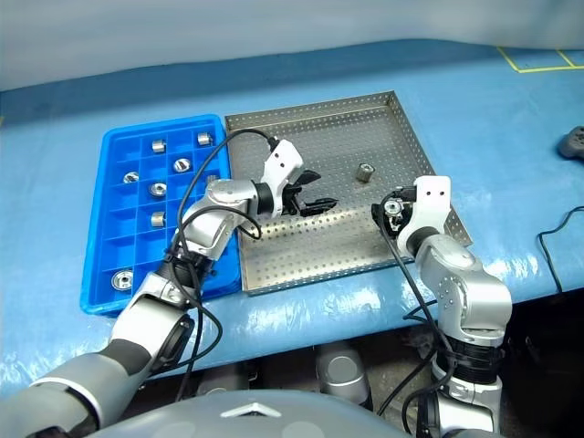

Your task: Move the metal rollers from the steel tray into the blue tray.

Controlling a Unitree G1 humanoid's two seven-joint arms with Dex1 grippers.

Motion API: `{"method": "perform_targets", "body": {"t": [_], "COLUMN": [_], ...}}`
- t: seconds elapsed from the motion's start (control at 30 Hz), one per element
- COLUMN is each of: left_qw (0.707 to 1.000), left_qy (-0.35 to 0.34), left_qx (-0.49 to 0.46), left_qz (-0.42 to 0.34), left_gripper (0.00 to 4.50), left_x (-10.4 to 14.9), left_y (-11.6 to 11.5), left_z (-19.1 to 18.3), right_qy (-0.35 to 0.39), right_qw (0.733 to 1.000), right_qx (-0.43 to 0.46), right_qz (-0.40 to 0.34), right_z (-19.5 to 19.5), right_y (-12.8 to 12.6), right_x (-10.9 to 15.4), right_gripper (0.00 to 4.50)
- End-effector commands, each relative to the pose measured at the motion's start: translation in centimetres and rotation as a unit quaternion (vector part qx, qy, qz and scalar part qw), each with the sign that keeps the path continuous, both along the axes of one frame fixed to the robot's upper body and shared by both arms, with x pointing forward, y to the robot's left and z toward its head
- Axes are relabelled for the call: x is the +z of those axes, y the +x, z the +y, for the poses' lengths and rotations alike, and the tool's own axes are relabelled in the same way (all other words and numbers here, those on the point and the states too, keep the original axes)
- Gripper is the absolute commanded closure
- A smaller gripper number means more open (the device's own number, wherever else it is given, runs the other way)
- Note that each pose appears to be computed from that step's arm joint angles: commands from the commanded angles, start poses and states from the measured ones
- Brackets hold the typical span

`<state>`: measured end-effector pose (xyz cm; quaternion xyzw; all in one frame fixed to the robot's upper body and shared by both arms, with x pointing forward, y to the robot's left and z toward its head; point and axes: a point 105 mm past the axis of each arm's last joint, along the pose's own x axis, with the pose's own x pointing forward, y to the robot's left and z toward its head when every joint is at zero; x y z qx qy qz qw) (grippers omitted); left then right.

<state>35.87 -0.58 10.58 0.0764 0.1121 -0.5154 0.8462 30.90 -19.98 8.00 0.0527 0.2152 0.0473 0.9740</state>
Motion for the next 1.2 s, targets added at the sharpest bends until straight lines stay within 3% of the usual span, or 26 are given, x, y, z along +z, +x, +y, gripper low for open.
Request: {"method": "perform_targets", "body": {"t": [0.03, 0.4, 0.5, 0.63, 0.67, 1.0, 1.2], "left_qw": [1.000, 1.000, 1.000, 1.000, 1.000, 0.999, 0.990], "left_qy": [-0.012, -0.014, -0.014, -0.015, -0.015, -0.030, -0.104], "left_qx": [-0.005, -0.006, -0.007, -0.007, -0.006, -0.010, -0.084], "left_qz": [-0.017, -0.019, -0.020, -0.021, -0.022, -0.011, 0.052], "left_gripper": [0.51, 0.51, 0.49, 0.49, 0.49, 0.49, 0.49], "left_x": [1.2, 1.3, 1.3, 1.4, 1.4, 1.8, 4.2], "left_y": [-0.2, -0.2, -0.2, -0.1, -0.1, -0.2, -2.3], "left_z": [-0.3, -0.6, -0.7, -0.7, -0.7, -0.5, 0.5], "right_qy": [-0.017, -0.016, -0.015, -0.018, -0.020, -0.020, 0.028], "right_qw": [1.000, 1.000, 0.999, 0.999, 0.999, 0.999, 0.972], "right_qx": [-0.017, -0.013, -0.021, -0.021, -0.021, 0.023, 0.189], "right_qz": [0.000, 0.021, 0.026, 0.024, 0.024, -0.013, -0.135], "right_z": [-0.7, 0.2, 0.0, 0.0, -0.1, 0.8, 4.7], "right_y": [-0.1, -1.4, -1.5, -1.5, -1.5, -1.5, -3.0], "right_x": [0.2, -0.9, -1.1, -0.9, -0.8, 0.5, 5.3], "right_gripper": [0.80, 0.80, 1.36, 2.64, 2.79, 2.79, 2.79]}}
